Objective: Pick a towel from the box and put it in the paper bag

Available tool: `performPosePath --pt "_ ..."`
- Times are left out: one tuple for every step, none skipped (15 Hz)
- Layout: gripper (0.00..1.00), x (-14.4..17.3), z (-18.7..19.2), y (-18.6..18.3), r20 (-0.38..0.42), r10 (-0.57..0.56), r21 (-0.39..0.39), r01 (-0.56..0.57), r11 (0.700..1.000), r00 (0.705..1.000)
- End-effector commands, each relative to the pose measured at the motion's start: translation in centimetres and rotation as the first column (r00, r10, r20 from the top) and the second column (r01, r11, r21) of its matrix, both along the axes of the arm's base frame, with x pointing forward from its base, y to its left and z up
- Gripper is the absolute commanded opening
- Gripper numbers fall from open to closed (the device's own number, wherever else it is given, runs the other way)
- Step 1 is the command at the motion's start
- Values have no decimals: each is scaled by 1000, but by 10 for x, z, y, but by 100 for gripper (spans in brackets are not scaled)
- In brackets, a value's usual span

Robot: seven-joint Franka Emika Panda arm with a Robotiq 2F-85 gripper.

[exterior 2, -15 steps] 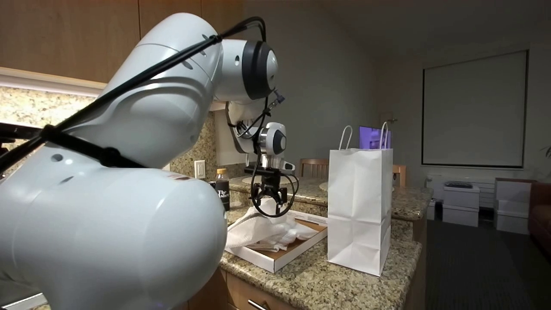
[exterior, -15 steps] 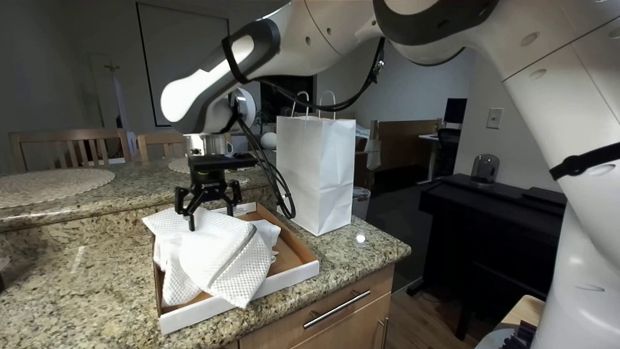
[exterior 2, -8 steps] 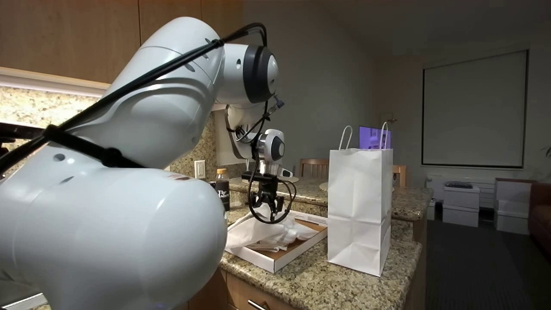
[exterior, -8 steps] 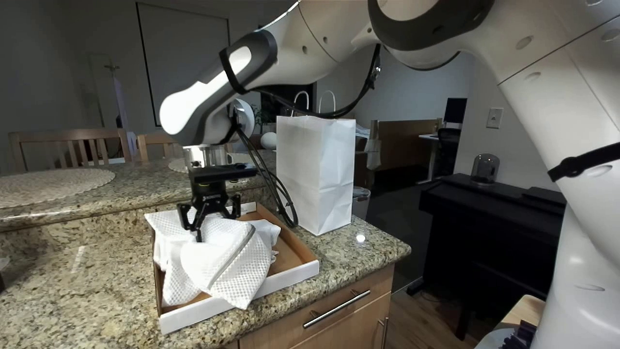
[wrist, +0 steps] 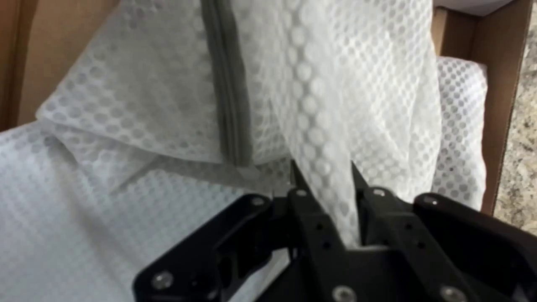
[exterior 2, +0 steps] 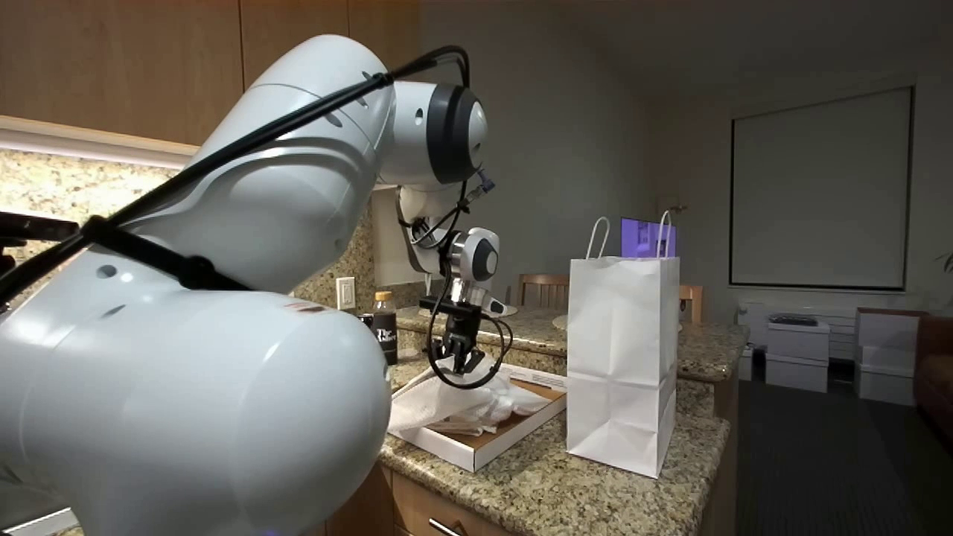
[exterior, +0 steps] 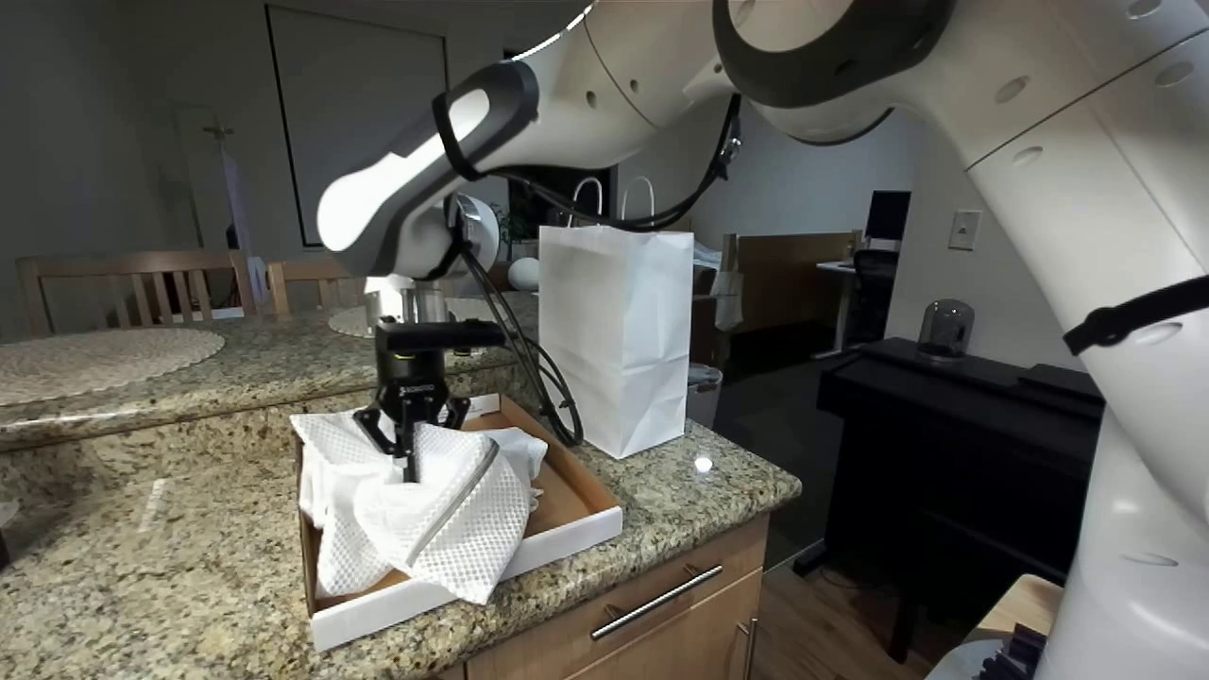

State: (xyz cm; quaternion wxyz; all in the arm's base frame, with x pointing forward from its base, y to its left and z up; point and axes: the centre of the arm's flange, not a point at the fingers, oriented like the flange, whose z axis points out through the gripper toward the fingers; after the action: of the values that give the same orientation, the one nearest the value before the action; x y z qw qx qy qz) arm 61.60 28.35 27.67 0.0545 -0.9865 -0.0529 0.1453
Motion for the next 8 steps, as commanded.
performPosePath --pt "11 1 16 -7 -81 122 104 -113 988 989" --pt "9 0 20 -7 -99 149 126 -136 983 984" --pt "11 -2 26 -8 -109 161 132 -146 980 981" --pt "12 -3 31 -8 -119 176 137 -159 978 977" --pt "11 -3 41 -8 -125 182 134 -165 977 975" --pt "12 -5 46 -7 -124 184 128 -169 977 975" --pt "11 -6 54 -5 -119 188 123 -174 977 975" --pt "11 -5 59 -4 -120 198 129 -182 975 973"
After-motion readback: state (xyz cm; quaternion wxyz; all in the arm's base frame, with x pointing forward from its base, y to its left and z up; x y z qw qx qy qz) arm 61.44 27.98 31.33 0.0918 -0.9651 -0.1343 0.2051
